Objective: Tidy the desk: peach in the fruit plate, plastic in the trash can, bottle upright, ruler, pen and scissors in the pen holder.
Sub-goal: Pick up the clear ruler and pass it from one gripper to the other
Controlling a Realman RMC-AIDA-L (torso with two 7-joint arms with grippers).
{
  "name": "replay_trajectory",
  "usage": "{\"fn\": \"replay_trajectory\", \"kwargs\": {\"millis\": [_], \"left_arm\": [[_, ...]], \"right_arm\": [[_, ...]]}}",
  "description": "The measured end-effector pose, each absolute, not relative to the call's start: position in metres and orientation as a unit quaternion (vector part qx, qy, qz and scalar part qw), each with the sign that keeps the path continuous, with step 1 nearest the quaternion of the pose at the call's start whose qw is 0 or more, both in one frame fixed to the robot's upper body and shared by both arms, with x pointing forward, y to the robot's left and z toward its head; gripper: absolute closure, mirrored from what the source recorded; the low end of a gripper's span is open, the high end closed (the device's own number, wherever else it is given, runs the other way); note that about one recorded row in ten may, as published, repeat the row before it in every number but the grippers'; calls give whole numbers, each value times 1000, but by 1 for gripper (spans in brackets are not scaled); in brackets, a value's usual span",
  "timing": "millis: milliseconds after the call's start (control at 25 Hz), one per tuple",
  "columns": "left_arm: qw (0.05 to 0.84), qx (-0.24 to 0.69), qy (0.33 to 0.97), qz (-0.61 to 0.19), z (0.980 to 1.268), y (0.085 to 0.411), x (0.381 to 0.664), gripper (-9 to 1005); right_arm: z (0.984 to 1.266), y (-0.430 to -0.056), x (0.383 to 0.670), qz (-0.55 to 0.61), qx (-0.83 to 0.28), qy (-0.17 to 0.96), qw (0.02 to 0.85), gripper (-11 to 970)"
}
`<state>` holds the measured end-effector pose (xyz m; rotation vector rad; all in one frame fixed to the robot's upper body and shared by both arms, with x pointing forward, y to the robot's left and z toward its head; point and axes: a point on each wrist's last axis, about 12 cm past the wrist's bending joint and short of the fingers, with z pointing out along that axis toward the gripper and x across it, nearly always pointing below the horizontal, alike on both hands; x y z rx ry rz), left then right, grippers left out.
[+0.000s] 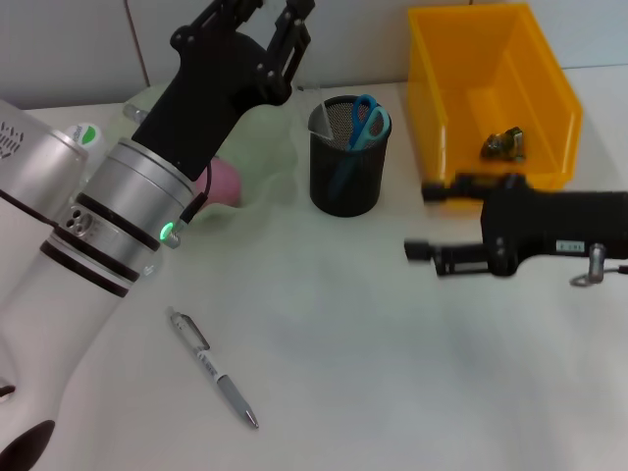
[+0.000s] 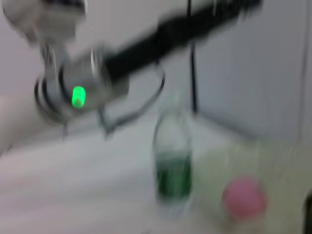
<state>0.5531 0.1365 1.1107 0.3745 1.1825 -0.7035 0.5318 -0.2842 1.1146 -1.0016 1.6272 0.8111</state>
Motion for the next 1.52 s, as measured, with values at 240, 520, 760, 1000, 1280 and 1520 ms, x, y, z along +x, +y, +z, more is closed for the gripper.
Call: {"fn": "replay_trajectory", "kwargs": {"millis": [240, 520, 760, 1000, 1280, 1520], "left_arm": [[757, 161, 548, -316, 1112, 133, 555, 600], [764, 170, 554, -284, 1114, 120, 555, 600], [763, 179, 554, -279, 1115, 116, 554, 600], [764, 181, 553, -280, 1115, 115, 553, 599], [765, 182, 550, -281, 1115, 115, 552, 599], [762, 184, 550, -288, 1115, 113, 550, 599]], "right_arm": [[1107, -288, 526, 311, -380, 604, 628, 142], [1091, -273, 530, 250, -349, 544, 721, 143], [1087, -247, 545, 227, -338, 516, 753, 143], [1086, -223, 558, 228, -349, 514, 750, 143], [1090, -208, 574, 228, -352, 521, 743, 143], [1095, -201, 579, 231, -358, 517, 743, 143]]}}
